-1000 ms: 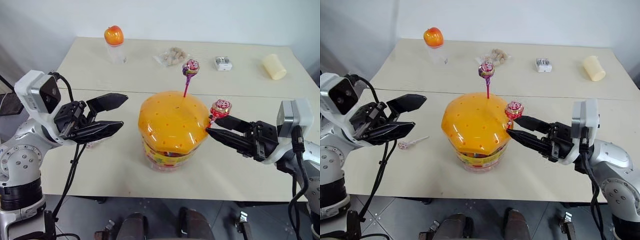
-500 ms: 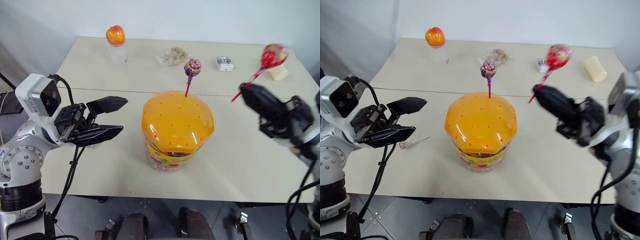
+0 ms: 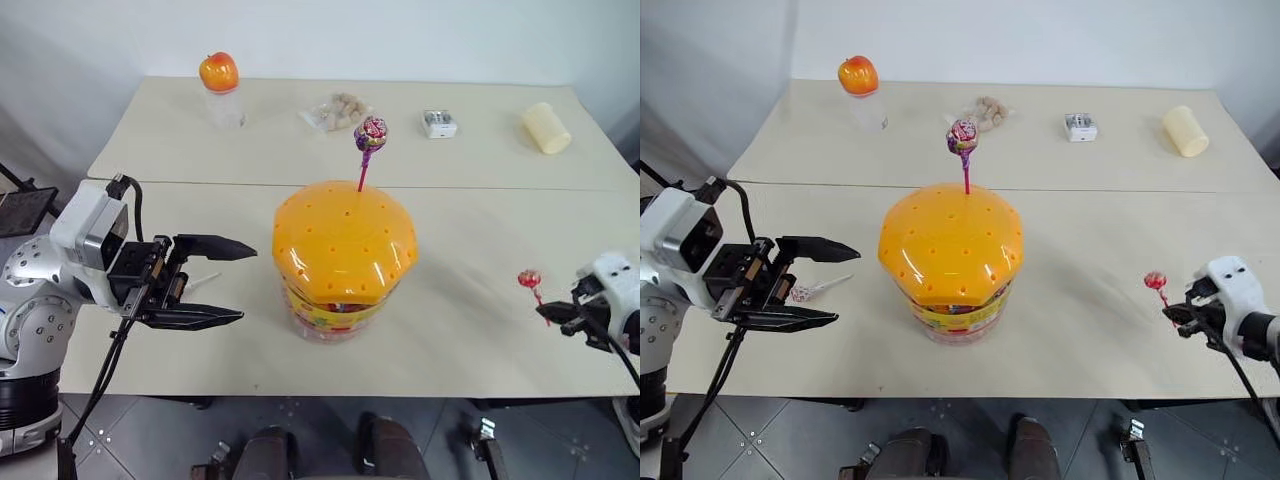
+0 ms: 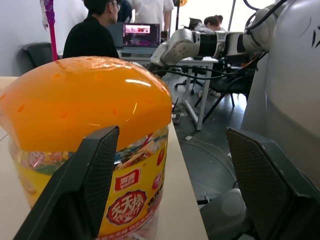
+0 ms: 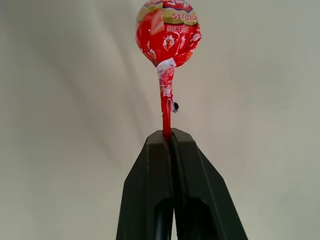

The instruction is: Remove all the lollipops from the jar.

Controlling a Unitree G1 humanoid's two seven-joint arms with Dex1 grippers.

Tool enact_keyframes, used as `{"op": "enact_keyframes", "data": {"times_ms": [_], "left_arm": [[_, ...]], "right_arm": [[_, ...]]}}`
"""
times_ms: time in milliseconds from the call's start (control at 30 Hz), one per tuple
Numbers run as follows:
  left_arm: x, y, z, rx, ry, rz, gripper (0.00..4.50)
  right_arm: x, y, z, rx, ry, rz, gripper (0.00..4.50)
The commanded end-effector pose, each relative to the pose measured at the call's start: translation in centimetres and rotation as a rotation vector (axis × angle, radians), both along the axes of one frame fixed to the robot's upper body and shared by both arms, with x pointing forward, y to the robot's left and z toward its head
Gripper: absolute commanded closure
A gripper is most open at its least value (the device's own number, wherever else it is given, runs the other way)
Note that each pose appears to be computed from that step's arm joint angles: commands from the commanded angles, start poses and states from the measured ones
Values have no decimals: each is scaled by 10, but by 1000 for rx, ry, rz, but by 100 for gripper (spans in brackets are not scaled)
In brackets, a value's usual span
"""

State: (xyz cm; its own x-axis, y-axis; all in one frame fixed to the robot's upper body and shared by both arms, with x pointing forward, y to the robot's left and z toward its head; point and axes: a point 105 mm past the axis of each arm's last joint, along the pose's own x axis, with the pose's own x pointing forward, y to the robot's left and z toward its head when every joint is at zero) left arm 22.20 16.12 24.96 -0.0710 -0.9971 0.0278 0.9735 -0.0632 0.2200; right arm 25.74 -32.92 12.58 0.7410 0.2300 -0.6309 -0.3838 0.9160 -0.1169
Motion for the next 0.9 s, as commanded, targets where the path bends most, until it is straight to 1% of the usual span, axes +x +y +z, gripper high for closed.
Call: {"op": "enact_keyframes", "data": {"times_ms": [33, 67, 100, 200, 233, 267, 300, 333, 367, 400, 433, 500, 567, 667, 733, 900], "left_arm": [[0, 2, 7, -21, -30, 12, 86], [0, 2, 9, -32, -27, 15, 86], [0, 3, 10, -39, -25, 17, 86], [1, 4, 13, -102, -2, 49, 86], [1, 4, 13, -114, 4, 55, 86], [3, 7, 14, -166, 24, 83, 86], [4, 9, 14, -203, 40, 103, 86], [9, 14, 16, -279, 61, 147, 86], [12, 18, 18, -330, 77, 178, 86], [14, 21, 18, -359, 88, 199, 86], [16, 22, 18, -382, 96, 216, 86], [17, 23, 14, -387, 114, 224, 86], [16, 25, 5, -367, 146, 233, 86], [18, 38, -10, -317, 172, 281, 86], [20, 49, -15, -306, 182, 319, 86], [19, 53, -12, -320, 164, 329, 86]], "right_arm": [[1, -5, 4, 28, -22, -3, 380], [-1, -5, 3, 39, -14, 7, 353], [-1, -5, 3, 43, -8, 16, 315], [-6, 8, 23, 106, -63, 190, 217], [-7, 11, 27, 116, -74, 226, 176], [1, 30, 56, 194, -222, 330, 142], [3, 42, 78, 245, -332, 404, 105], [8, 64, 114, 319, -529, 512, 76], [8, 78, 138, 367, -659, 585, 76], [9, 95, 154, 420, -714, 633, 76], [10, 111, 163, 465, -732, 674, 76], [11, 137, 171, 517, -718, 752, 76], [21, 168, 182, 553, -725, 814, 76], [34, 201, 184, 555, -676, 860, 76], [35, 222, 186, 571, -648, 922, 76], [34, 249, 184, 592, -595, 999, 76]]}}
